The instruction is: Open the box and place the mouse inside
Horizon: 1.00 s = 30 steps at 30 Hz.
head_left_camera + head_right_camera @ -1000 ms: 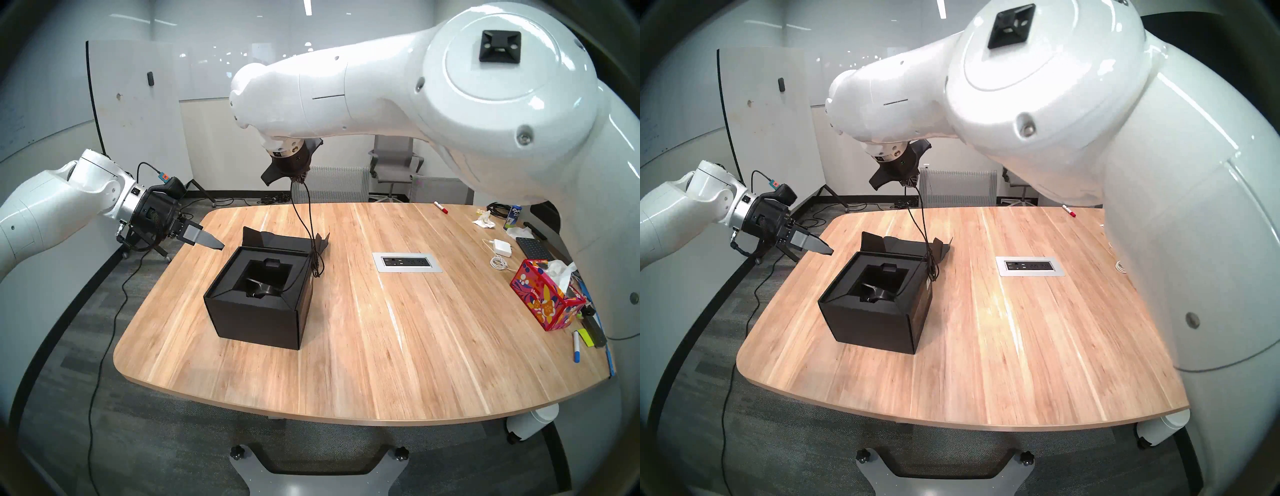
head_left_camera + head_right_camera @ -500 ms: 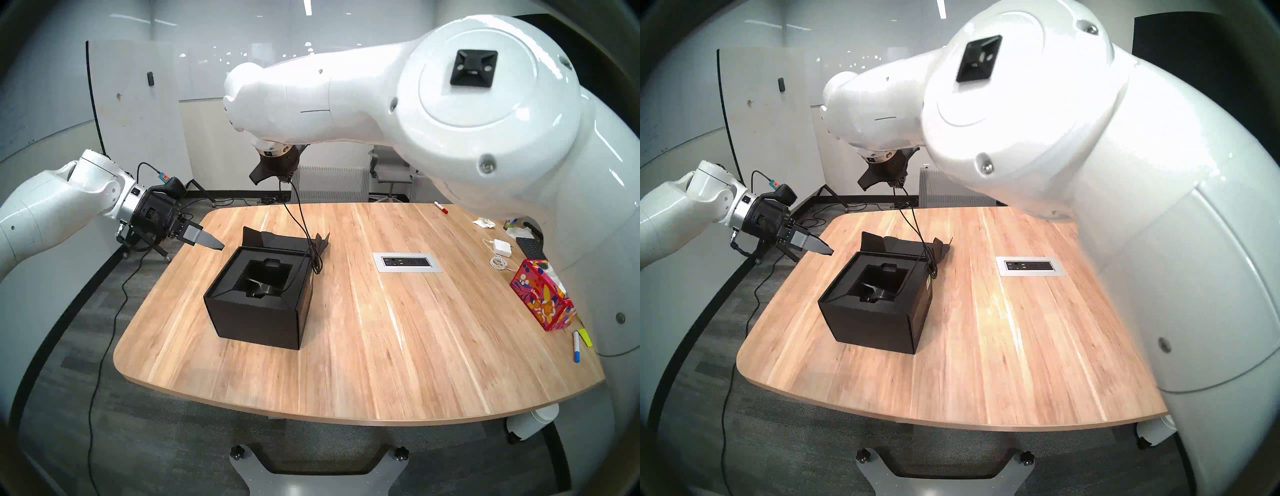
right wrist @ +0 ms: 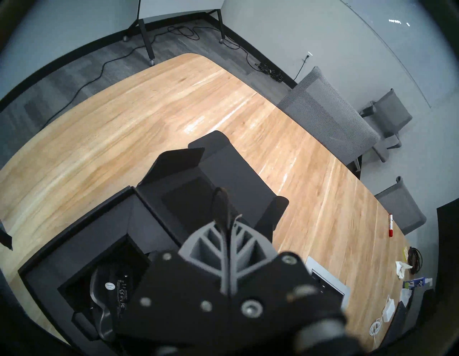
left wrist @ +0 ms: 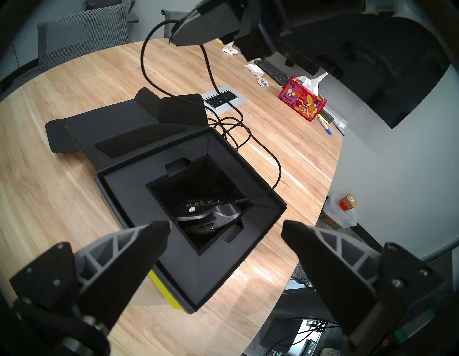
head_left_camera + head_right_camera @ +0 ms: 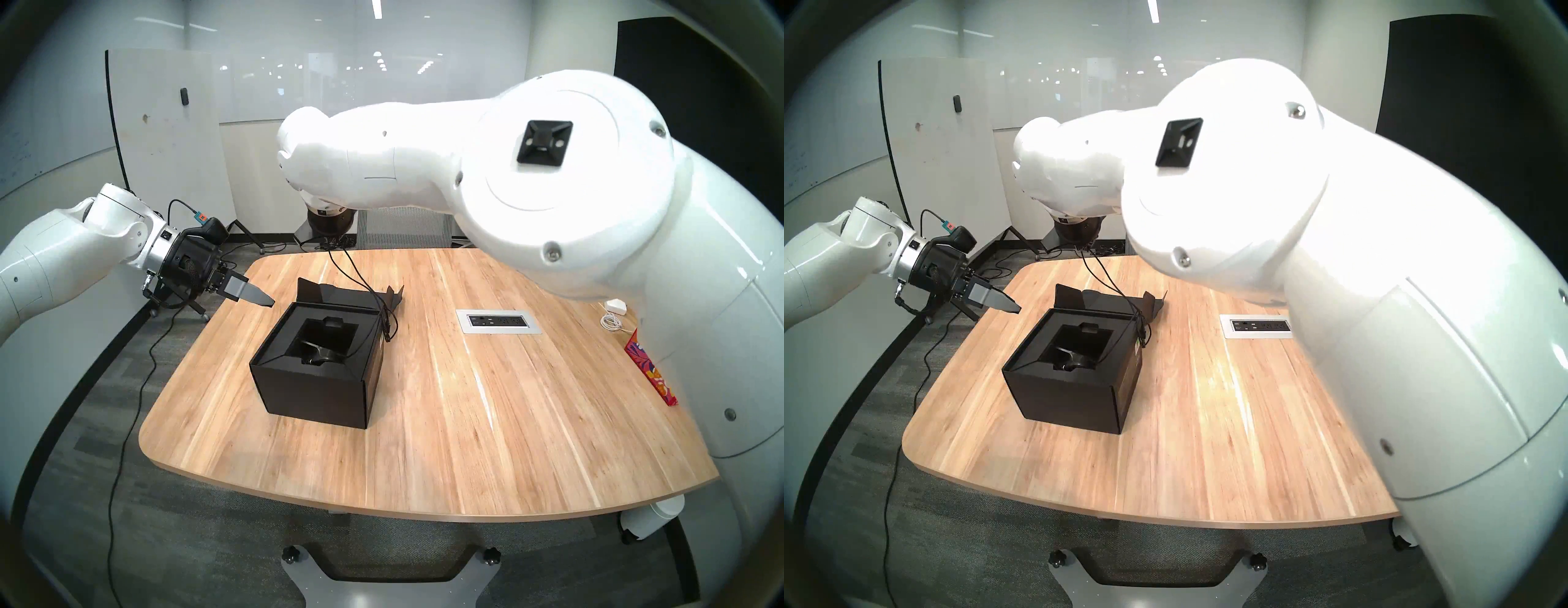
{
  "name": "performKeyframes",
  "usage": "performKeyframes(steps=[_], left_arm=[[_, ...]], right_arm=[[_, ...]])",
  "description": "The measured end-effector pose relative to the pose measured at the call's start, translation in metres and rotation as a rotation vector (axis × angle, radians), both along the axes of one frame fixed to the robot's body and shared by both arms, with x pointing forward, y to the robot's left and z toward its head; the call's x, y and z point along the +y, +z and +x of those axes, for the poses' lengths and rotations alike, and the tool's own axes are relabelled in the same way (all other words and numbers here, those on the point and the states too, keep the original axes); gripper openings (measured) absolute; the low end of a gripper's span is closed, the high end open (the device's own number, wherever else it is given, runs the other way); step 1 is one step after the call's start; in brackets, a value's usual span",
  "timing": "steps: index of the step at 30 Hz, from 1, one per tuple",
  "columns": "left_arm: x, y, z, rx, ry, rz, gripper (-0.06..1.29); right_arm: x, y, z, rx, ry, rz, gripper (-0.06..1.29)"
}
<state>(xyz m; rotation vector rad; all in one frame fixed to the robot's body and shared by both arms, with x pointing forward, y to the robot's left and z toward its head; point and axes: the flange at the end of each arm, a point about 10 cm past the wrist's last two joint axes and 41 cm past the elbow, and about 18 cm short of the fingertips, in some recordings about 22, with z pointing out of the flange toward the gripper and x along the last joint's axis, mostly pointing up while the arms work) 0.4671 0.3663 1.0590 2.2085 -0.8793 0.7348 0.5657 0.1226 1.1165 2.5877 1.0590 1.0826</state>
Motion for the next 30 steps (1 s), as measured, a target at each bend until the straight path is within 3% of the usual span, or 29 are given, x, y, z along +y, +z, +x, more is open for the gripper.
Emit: performKeyframes(steps=[12,14,15,16,18,30], left_arm=[[0.000,0.000,0.000,0.000,0.000,0.000,1.23],[0.000,0.000,0.000,0.000,0.000,0.000,1.23],[0.000,0.000,0.000,0.000,0.000,0.000,1.23],[0.000,0.000,0.000,0.000,0.000,0.000,1.23],[0.000,0.000,0.000,0.000,-0.001,0.000,1.23],[0.000,0.000,0.000,0.000,-0.001,-0.001,1.23]], right_arm=[[-0.004,-0.002,0.007,0.008,0.047,0.025,-0.02],[-0.005,-0.001,0.008,0.008,0.052,0.025,0.21],[-0.005,0.000,0.008,0.007,0.055,0.026,0.64],[-0.006,0.001,0.009,0.007,0.057,0.026,0.90],[-0.008,0.002,0.010,0.008,0.061,0.025,1.18],[-0.018,0.009,0.011,0.064,0.050,0.002,1.20]])
